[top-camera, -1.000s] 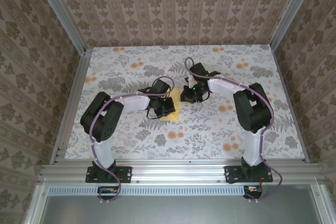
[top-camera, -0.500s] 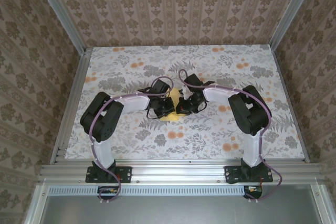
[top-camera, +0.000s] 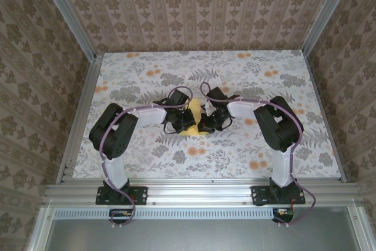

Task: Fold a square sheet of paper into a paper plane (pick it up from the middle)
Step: Fold the triangle a second time at the center of the table.

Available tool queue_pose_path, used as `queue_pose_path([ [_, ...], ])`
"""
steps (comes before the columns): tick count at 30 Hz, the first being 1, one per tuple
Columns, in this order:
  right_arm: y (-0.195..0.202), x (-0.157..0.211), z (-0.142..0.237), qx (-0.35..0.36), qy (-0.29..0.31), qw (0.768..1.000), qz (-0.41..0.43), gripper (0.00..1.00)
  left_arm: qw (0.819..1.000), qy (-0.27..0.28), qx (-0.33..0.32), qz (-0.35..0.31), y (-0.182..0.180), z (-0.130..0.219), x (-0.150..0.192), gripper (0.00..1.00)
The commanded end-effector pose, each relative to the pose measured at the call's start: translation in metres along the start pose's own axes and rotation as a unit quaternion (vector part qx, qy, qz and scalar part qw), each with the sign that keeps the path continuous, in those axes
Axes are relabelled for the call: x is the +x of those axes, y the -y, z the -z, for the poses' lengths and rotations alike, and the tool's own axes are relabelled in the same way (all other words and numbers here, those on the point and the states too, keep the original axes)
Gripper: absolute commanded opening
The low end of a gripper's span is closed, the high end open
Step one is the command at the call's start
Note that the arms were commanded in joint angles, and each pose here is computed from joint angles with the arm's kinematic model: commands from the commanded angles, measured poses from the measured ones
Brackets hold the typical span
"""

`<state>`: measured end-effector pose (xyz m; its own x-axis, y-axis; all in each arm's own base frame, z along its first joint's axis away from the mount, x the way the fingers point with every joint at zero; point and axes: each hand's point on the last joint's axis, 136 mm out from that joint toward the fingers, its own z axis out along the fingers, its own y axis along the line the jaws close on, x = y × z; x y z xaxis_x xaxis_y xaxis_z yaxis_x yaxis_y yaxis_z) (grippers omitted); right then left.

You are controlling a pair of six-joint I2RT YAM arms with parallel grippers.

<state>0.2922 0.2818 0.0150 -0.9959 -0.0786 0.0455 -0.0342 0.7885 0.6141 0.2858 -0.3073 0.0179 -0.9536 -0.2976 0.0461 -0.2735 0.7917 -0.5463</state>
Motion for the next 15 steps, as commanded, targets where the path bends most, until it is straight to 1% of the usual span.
queue_pose_path([
  [1,0.008,0.011,-0.002,0.016,-0.012,1.000,-0.004,0.04,0.995,-0.023,-0.089,0.044,-0.060,-0.017,0.016,0.05],
  [5,0.007,0.008,0.003,0.023,0.001,1.000,0.004,0.04,0.995,-0.024,-0.090,0.048,-0.062,-0.017,0.017,0.05],
  [10,-0.022,0.002,0.021,-0.023,0.035,0.998,0.036,0.05,0.995,-0.028,-0.083,0.054,-0.063,-0.018,0.018,0.04],
  [13,-0.030,0.002,0.021,-0.044,0.039,0.998,0.039,0.06,0.995,-0.032,-0.076,0.060,-0.062,-0.020,0.018,0.04],
  [15,-0.028,0.004,0.014,-0.042,0.033,0.998,0.034,0.05,0.995,-0.033,-0.075,0.063,-0.063,-0.020,0.019,0.04],
])
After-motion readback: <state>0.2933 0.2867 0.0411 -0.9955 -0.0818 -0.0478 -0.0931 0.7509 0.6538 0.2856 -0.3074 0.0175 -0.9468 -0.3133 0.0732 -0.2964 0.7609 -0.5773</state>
